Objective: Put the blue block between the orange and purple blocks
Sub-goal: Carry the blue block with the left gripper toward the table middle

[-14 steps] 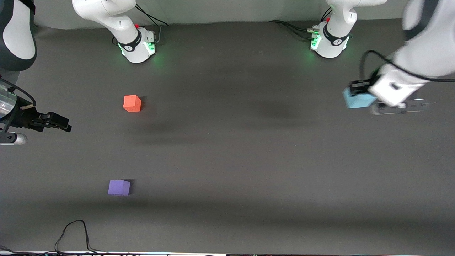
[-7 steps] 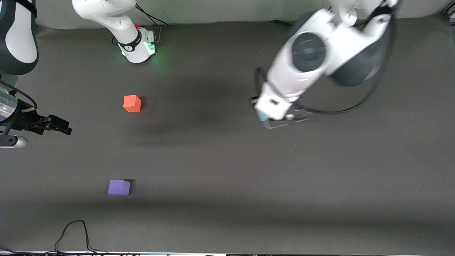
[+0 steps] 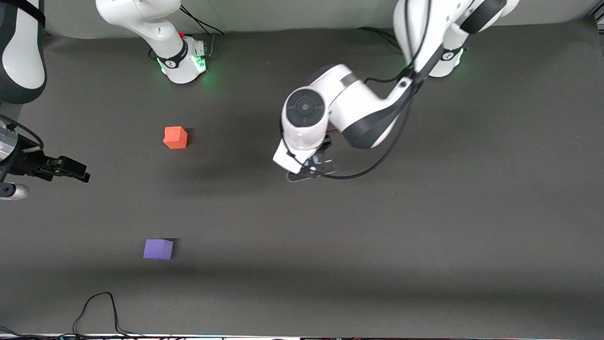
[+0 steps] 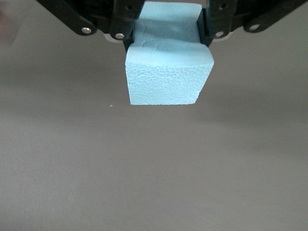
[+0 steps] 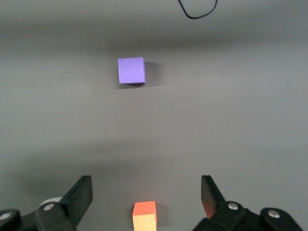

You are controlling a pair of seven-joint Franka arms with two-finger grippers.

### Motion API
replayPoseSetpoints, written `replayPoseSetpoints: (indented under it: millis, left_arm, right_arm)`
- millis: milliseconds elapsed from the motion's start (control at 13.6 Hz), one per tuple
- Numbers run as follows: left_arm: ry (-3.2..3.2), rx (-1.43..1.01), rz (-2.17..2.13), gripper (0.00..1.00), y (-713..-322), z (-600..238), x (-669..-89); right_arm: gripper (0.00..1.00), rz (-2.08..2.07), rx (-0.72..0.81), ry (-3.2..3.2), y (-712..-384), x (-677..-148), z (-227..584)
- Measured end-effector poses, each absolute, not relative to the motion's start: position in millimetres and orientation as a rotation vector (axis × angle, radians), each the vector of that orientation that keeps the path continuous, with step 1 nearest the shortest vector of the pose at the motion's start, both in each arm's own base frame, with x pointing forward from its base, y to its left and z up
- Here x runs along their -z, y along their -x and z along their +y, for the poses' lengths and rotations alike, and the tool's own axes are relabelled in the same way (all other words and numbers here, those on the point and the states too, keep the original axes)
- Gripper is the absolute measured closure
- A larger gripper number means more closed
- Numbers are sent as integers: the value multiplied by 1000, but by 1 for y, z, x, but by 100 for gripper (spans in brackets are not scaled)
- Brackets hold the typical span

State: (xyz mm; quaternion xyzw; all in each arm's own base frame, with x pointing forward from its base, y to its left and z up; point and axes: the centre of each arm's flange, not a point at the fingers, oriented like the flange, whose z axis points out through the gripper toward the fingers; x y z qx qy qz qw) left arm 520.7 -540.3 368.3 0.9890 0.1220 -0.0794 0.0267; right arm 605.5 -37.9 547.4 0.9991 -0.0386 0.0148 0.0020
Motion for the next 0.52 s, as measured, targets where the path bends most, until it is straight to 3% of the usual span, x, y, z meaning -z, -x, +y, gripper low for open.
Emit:
replayPoseSetpoints:
  millis: [515]
  left_arm:
    - [-3062, 202, 362, 49, -509, -575, -217]
  right_arm:
    - [0, -121, -44, -3134, -606, -546, -38]
